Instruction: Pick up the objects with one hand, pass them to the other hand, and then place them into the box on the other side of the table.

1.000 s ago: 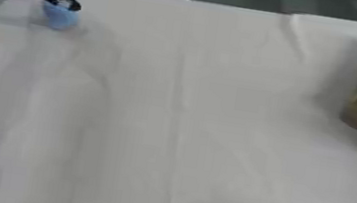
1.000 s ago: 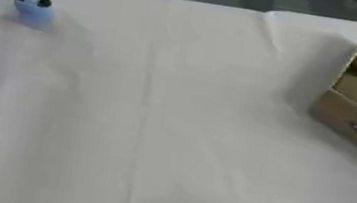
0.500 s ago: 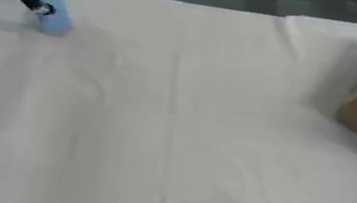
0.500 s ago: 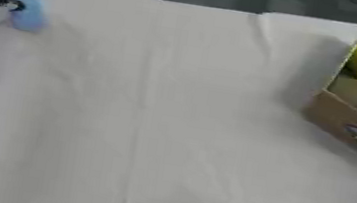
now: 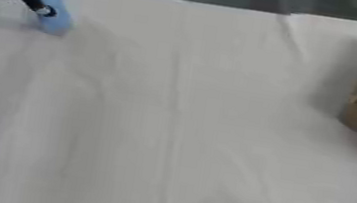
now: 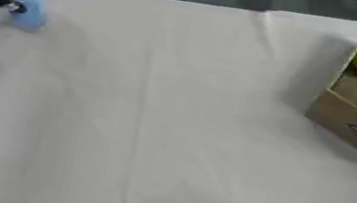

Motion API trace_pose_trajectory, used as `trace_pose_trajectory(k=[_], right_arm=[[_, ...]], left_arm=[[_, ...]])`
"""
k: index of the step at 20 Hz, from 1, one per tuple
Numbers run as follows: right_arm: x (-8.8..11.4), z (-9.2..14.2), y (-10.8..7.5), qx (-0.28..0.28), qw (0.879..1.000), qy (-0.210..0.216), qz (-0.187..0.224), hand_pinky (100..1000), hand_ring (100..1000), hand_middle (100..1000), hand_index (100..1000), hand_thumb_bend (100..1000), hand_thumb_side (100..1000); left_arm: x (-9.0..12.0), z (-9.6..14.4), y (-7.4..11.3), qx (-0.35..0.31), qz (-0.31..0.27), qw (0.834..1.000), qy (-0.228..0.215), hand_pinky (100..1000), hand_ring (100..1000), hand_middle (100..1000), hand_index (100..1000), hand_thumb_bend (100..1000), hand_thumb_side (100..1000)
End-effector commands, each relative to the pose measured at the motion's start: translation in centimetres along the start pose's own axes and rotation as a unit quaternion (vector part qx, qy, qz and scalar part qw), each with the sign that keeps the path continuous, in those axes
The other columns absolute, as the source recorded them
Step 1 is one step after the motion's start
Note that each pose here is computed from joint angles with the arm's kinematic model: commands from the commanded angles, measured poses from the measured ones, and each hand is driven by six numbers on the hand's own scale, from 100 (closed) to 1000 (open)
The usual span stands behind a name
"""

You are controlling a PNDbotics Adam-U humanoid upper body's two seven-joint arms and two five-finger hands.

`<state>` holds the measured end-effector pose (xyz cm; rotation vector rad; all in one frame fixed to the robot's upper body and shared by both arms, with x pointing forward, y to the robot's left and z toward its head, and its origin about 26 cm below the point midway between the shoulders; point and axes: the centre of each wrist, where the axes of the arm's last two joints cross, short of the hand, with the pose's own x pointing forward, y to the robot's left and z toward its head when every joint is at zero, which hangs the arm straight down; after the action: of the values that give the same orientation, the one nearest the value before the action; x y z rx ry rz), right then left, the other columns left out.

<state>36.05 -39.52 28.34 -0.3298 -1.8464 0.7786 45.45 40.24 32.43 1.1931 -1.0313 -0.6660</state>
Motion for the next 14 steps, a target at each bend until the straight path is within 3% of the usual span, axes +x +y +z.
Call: trace_pose_trajectory(k=[1,14], right_arm=[[1.1,0.0,-1.0,-0.006,1.0,-0.011,0.018,981,790,878,885,100,588],[1.0,-0.1,-0.9,-0.002,1.0,-0.012,0.018,981,790,879,885,100,601]], left_arm=[[-1.3,0.2,2.0,0.024,0.004,0.999,0.022,877,872,780,835,524,100],[-2.3,-0.3,1.1,0.027,0.018,0.998,0.052,866,863,766,826,491,100]])
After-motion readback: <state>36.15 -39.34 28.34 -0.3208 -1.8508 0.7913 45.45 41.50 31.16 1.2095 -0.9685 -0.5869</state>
